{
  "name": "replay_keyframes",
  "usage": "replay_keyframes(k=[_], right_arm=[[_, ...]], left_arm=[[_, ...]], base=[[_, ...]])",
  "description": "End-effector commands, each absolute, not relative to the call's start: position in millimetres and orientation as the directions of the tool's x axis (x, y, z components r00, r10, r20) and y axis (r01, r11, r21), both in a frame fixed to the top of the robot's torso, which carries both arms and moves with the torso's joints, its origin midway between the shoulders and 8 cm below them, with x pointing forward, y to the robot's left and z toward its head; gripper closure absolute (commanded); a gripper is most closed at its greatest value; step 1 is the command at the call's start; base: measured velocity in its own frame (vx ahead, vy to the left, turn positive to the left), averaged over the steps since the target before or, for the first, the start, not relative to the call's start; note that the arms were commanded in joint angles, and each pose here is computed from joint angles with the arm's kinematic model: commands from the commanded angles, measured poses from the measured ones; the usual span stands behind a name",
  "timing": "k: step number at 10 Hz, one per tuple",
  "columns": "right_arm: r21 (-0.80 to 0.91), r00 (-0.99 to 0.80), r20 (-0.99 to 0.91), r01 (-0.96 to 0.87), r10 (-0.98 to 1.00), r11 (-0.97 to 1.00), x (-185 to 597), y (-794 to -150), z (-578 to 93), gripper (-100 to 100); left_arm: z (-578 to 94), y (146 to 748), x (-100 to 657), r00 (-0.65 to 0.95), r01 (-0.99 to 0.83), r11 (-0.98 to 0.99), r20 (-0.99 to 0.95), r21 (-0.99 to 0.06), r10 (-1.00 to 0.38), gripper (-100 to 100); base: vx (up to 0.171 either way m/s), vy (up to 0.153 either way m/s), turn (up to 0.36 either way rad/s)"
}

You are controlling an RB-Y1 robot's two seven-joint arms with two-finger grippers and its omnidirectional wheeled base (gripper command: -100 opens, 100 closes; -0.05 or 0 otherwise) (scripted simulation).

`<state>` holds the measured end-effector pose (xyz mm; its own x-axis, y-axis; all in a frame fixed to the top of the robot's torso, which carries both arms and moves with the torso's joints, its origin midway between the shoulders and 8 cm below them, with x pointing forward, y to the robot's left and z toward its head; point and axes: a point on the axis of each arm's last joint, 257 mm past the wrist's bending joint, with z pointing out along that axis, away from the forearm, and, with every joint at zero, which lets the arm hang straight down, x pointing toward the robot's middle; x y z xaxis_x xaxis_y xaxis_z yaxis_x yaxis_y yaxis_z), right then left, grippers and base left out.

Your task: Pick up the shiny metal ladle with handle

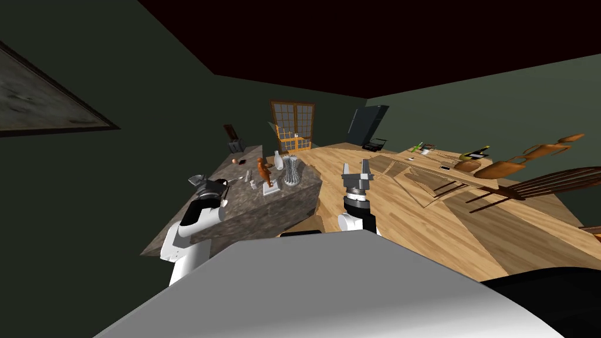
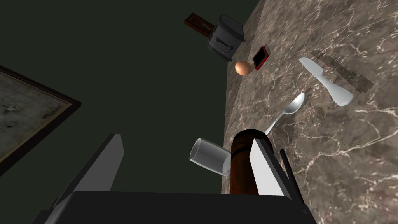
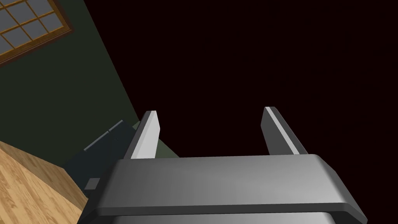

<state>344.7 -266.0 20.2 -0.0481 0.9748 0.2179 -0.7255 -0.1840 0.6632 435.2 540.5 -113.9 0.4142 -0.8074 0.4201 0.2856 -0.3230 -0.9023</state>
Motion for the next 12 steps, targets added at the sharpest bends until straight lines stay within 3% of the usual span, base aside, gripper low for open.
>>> replay_keyframes(k=[1,12], right_arm=[[0.663,-0.048,0.218,-0.726,0.975,-0.184,345,-266,20,0],[0.663,-0.048,0.218,-0.725,0.975,-0.184,345,-266,20,0]], left_arm=[[-126,552,434,0.440,0.273,-0.363,0.451,-0.891,-0.777,-100],[-196,632,393,0.626,0.291,-0.585,0.613,-0.757,-0.482,-100]], base=[[0.008,-0.047,-0.075],[0.024,-0.039,-0.070]])
